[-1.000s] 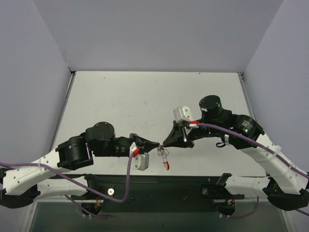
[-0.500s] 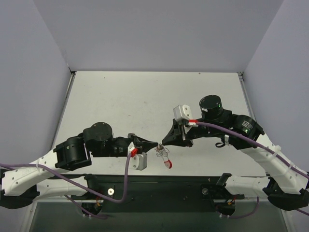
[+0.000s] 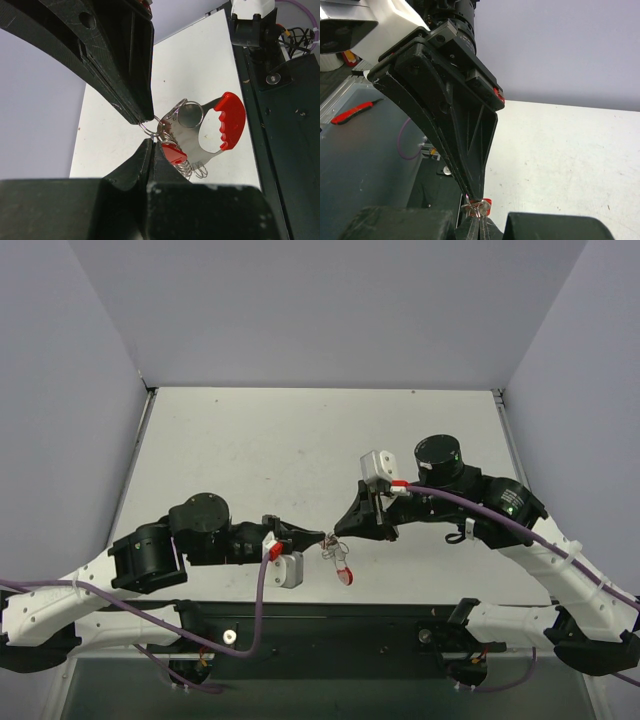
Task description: Put the keys on the keyring
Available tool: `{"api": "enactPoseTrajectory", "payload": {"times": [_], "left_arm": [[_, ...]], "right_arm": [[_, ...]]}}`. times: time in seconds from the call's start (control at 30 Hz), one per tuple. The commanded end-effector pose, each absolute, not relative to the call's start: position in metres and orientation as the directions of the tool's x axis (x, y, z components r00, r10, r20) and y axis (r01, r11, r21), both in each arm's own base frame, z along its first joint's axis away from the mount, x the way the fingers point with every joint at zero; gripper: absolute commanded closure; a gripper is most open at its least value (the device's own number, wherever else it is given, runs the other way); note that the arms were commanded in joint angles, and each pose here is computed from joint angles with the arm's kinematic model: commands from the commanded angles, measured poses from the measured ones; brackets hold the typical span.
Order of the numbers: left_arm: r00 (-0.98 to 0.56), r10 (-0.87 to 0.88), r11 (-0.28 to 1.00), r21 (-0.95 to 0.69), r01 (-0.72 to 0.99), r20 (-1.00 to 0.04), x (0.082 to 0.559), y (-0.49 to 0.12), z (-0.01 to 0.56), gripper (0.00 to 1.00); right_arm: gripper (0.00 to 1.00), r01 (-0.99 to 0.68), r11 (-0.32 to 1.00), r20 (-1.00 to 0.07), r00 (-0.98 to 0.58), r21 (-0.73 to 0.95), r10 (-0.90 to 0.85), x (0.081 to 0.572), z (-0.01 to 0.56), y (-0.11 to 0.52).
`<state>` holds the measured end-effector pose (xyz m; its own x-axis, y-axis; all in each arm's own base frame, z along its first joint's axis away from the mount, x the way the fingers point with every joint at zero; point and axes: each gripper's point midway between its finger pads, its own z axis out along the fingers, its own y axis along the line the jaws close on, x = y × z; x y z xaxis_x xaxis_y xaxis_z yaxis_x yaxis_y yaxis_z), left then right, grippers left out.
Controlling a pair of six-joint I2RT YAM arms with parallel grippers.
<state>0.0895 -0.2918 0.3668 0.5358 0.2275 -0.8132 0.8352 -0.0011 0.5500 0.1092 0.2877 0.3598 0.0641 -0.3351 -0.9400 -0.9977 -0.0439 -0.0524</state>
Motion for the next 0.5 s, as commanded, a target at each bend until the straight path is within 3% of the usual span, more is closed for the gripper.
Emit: {"api": "enactPoseTrajectory", "payload": {"times": [0.0,0.47], "left_arm": [[0.516,0.208,0.0,0.527,0.85,-0.831,0.085,-0.288,0.373,1.0],[0.505,0.243,-0.025,0.515,0.857,-0.828,0.085,-0.292,0.361,1.0]], "right_arm": [[1.0,-0.993,0.008,-0.96,0.111,-0.117,-0.257,0.121,0.387,0.291],[1.0,-0.991,0.058,-0.963,0.105,-0.123,-0.247,0.131,0.391,0.291]]}}
